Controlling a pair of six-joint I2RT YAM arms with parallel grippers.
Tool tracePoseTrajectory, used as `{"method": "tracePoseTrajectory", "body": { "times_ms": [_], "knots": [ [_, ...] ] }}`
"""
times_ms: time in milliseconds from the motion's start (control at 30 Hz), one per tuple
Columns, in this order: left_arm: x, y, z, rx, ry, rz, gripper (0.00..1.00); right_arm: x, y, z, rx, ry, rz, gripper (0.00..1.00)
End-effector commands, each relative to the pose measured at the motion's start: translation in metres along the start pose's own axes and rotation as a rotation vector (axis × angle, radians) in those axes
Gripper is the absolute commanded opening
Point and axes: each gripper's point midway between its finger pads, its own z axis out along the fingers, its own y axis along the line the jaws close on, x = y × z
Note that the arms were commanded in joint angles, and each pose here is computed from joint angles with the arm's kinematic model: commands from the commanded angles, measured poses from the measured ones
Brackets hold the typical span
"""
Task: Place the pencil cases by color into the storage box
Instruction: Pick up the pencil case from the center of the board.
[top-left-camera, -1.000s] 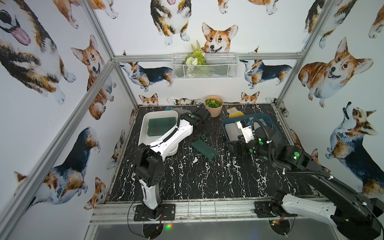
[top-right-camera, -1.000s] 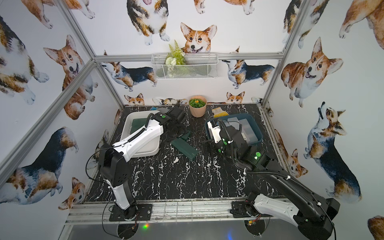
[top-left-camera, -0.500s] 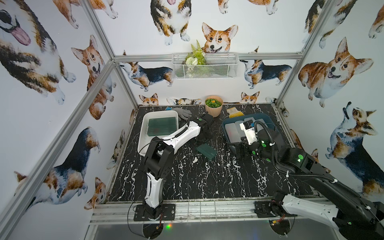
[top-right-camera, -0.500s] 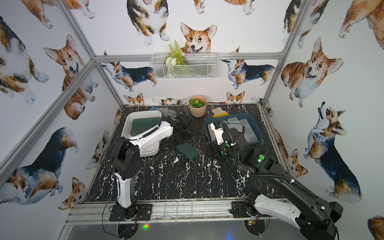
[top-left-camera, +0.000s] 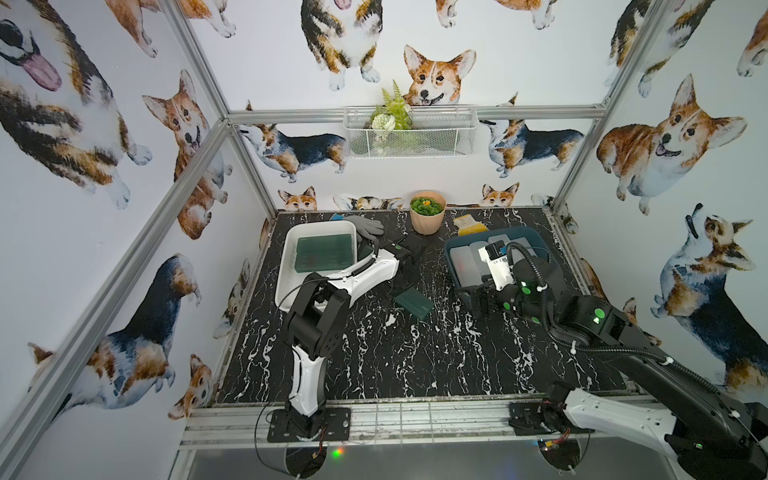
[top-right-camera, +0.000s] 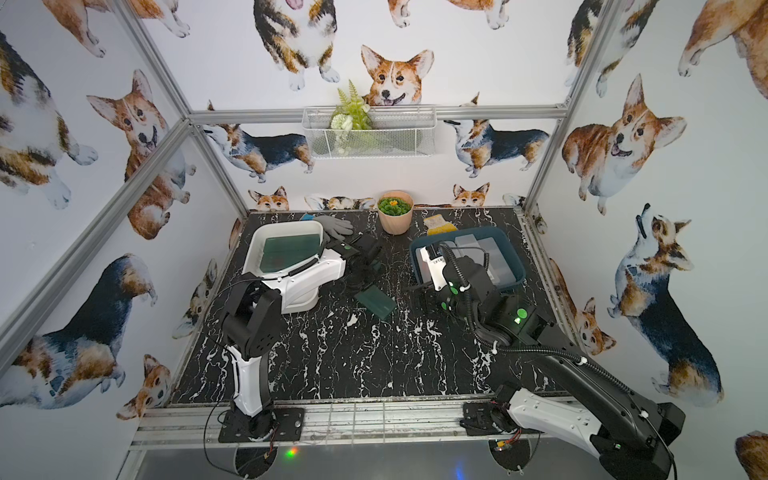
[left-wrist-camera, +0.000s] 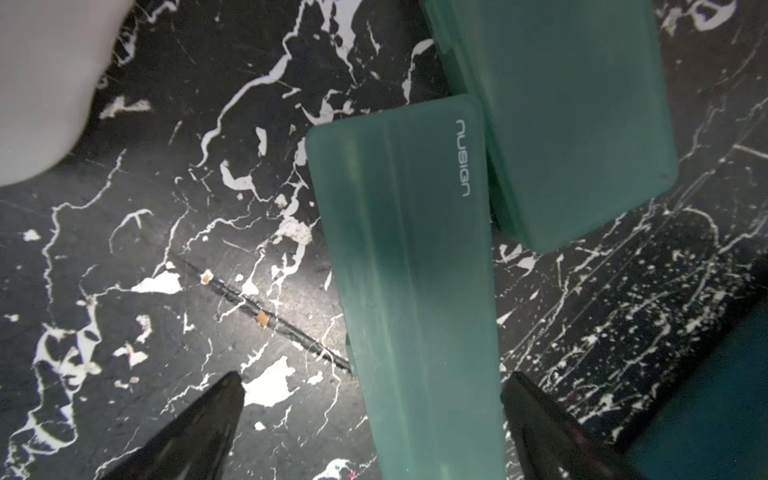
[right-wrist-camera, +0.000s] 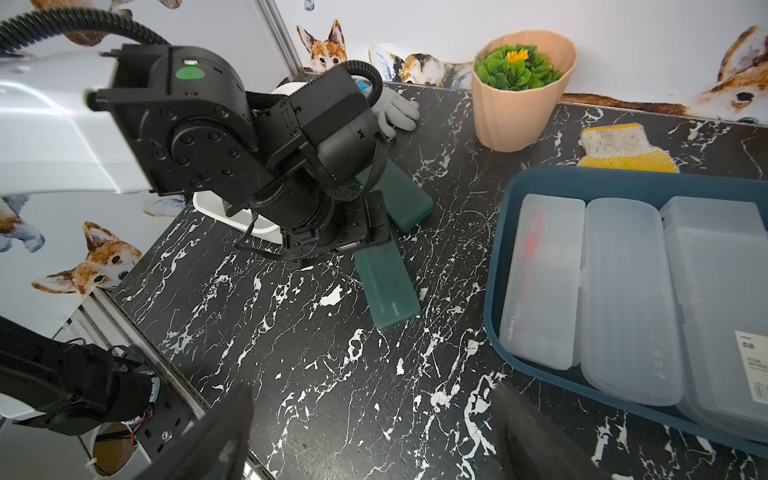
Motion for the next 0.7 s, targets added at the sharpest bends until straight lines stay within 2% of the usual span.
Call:
{"method": "tracePoseTrajectory", "body": {
  "times_ms": [0, 667],
  "knots": [
    [-0.008, -0.005, 0.003, 0.030, -0.024, -0.030, 1.00, -0.006, 0.001, -0.002, 0.002, -0.012, -0.006, 0.90],
    [-0.017, -0.008, 0.027, -0.009, -0.011, -0.041, 1.00, -0.007, 0.000, -0.005, 0.008, -0.013, -0.015, 0.90]
  ]
}}
